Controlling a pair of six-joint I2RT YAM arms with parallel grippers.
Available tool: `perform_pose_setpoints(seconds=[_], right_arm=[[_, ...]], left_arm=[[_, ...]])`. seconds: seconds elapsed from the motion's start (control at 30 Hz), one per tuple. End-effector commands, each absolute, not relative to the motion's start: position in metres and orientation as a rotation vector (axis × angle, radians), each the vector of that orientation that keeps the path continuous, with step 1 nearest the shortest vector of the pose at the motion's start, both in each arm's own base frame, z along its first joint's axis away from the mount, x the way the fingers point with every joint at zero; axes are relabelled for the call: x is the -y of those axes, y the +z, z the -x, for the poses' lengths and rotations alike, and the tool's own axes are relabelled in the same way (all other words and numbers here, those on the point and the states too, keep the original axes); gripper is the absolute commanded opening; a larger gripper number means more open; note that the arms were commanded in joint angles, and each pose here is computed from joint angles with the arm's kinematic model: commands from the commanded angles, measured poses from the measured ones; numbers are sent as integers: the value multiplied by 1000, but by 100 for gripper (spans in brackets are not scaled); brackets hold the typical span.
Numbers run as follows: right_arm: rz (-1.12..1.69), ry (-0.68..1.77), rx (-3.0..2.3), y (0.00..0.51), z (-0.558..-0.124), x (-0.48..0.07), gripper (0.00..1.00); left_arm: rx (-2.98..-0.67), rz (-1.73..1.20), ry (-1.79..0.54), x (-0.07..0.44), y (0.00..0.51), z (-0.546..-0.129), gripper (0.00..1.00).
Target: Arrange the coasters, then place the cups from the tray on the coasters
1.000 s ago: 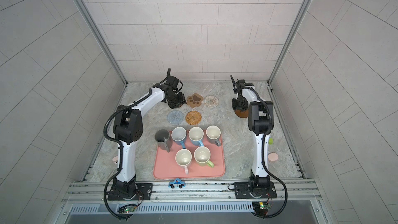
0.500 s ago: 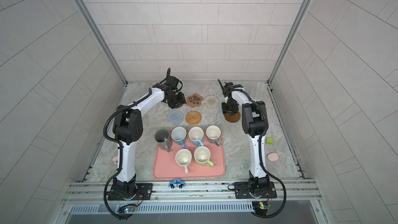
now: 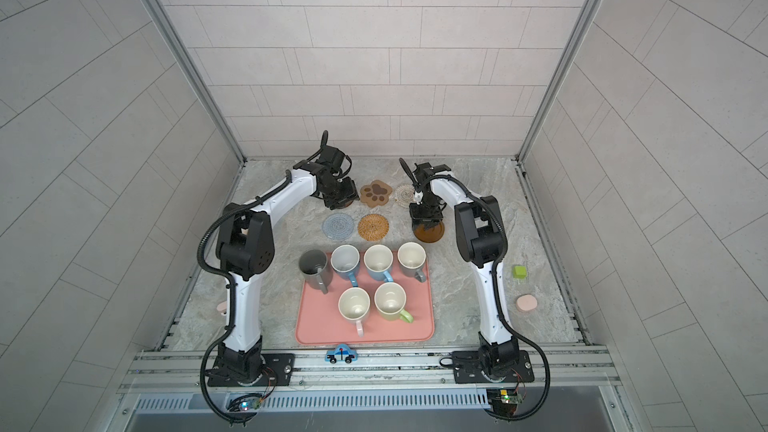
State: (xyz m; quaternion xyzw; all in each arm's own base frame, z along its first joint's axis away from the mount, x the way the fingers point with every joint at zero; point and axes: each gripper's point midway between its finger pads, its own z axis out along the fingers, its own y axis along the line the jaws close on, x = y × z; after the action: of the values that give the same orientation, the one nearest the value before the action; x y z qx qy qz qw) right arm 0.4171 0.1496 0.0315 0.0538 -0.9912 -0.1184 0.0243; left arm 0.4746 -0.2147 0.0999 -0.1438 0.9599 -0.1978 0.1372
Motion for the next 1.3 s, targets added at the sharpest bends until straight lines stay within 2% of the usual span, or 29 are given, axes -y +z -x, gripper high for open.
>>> perform_pose_setpoints(seconds=[0.0,0.63,1.27], right_arm=[[-239,-392,2942,6,-395,-167,46],[-412,-422,2909,5,-397,-203,46],[-396,-362,2972,4,-423,-206,46]], left_arm=[[-2737,418,-567,213,121,-472,61],[-2741,407,-560,211,126,-468,61],[-2755,391,-546,207,126,-462,61]])
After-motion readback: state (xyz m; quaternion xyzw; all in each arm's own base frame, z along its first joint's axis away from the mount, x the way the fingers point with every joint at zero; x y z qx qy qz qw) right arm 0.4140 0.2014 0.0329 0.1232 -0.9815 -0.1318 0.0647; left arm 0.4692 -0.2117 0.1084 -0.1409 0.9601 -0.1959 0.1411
